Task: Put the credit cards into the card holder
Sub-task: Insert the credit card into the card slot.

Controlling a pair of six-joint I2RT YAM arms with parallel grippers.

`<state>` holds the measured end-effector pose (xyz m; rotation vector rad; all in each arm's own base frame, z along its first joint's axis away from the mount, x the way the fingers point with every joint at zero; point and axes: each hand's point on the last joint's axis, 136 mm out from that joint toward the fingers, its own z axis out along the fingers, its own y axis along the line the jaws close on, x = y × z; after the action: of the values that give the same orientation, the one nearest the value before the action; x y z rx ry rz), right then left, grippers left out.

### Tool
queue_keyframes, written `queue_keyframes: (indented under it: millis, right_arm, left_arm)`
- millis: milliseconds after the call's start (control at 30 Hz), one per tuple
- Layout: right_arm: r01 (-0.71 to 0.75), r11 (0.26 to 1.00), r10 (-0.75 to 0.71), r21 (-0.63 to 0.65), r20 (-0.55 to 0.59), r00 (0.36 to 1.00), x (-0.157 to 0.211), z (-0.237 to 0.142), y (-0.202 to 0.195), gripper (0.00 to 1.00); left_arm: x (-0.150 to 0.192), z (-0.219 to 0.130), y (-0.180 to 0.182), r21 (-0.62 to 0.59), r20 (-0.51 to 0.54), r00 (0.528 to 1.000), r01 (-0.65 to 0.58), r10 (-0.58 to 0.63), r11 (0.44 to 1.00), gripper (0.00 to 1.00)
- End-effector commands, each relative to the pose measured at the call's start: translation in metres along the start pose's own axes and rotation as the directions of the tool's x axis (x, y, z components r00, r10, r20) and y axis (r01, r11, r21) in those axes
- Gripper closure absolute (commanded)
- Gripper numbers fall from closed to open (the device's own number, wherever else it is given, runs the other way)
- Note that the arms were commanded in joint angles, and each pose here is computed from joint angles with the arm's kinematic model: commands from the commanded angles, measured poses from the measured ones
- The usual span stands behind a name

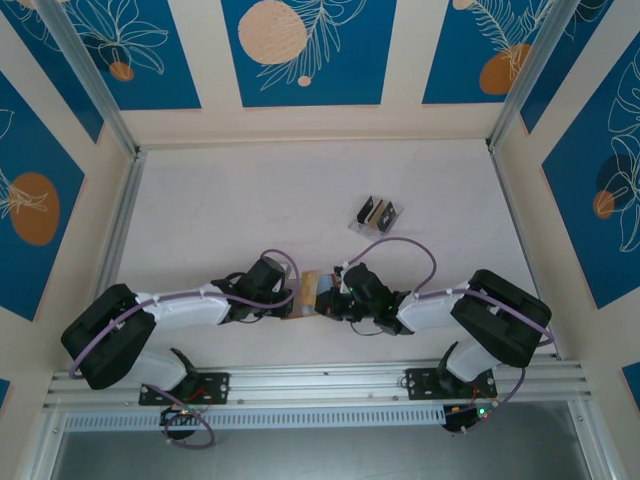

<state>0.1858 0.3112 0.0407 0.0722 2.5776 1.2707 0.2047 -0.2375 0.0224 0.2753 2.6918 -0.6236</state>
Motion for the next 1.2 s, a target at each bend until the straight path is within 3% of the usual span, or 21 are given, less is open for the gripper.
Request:
queue_keyframes:
  millis: [0, 500, 900, 1167]
  right_arm:
    - [-0.008, 0.999, 0.007, -0.036, -0.022, 1.0, 0.001, 0.004, 0.007, 1.0]
    - [0.017, 0.998, -0.008, 0.056, -0.164, 0.986, 0.02, 0.004, -0.013, 1.0]
    - [-0.002, 0.994, 0.036, 0.109, -0.318, 0.947, 0.013, 0.01, -0.022, 1.0]
    - [0.038, 0.993, 0.005, 0.115, -0.358, 0.934, 0.014, 0.011, -0.017, 1.0]
  left_arm:
    - [0.006, -0.001, 0.011, -0.039, -0.007, 1.0, 0.001, -0.001, 0.999, 0.92]
    - [0.004, -0.002, 0.011, -0.042, -0.001, 1.0, -0.008, 0.008, 0.999, 0.92]
    - [0.004, -0.003, 0.012, -0.04, 0.001, 1.0, -0.015, 0.015, 0.999, 0.92]
    - [0.003, -0.002, 0.012, -0.045, 0.0, 1.0, -0.025, 0.025, 0.999, 0.92]
